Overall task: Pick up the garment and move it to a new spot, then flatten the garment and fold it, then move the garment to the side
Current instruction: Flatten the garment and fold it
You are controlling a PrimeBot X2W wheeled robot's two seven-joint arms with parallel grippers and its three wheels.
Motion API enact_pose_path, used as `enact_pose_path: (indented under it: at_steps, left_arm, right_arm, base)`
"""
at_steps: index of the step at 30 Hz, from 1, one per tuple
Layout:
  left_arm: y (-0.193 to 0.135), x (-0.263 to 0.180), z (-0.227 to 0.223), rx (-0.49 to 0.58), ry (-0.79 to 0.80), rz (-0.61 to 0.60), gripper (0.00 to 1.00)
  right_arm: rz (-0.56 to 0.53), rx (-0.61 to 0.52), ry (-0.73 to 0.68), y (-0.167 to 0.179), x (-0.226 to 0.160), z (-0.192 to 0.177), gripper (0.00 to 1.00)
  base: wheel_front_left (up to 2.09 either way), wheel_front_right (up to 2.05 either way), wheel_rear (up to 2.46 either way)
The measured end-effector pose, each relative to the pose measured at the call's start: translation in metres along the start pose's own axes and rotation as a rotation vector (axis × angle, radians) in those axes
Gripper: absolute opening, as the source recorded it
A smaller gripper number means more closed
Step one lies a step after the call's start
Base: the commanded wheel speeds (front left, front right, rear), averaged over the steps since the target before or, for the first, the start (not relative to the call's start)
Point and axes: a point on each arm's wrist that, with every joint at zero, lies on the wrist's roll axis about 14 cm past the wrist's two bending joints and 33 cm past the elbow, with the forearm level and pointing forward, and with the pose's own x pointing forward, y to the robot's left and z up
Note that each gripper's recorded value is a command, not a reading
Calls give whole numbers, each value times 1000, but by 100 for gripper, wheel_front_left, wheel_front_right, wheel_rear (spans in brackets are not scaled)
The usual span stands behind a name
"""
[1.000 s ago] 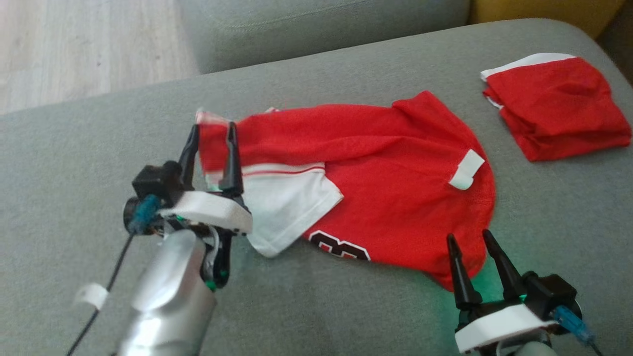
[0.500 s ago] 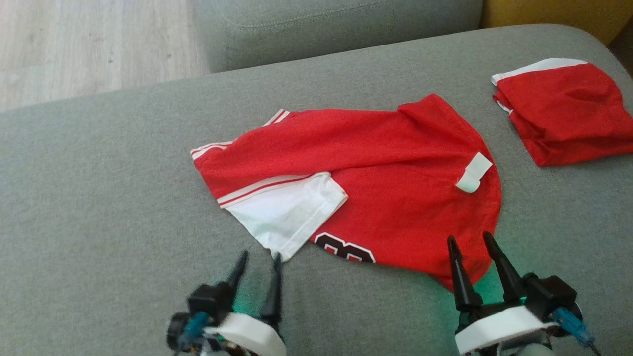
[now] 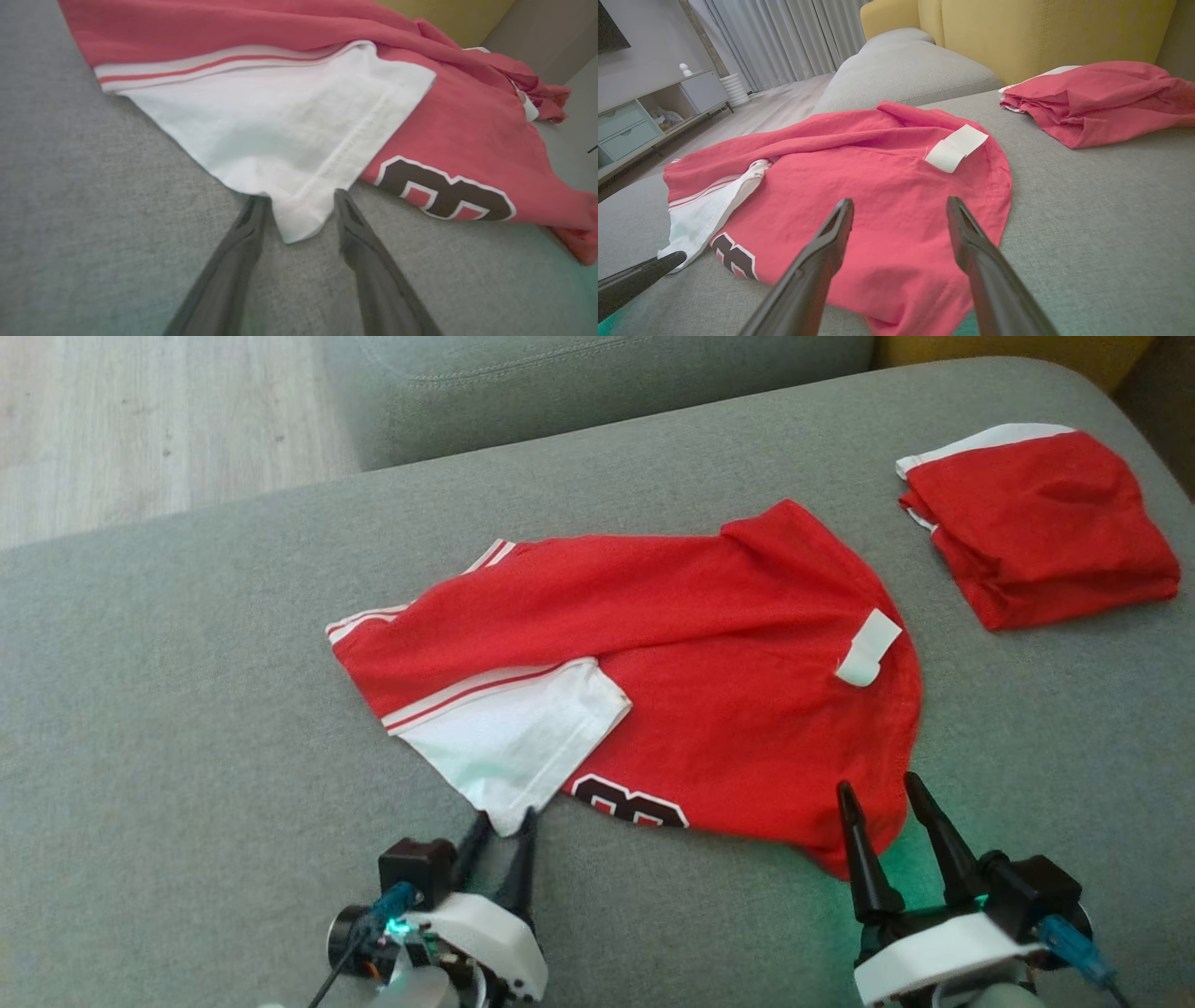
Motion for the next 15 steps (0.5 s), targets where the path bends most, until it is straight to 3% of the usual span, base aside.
enact_pose_path:
  at_steps: [8,15]
  left_arm:
    - [-10,-4,-1,-55,12,-27,0]
    - [-13,-26,46,-106,-174,-42,0]
  right_arm:
    - [-12,0,-13,-4,-1,4,100]
    - [0,-21,-35,-4,5,11,100]
  base:
    - [0,0,0]
    - [0,0,0]
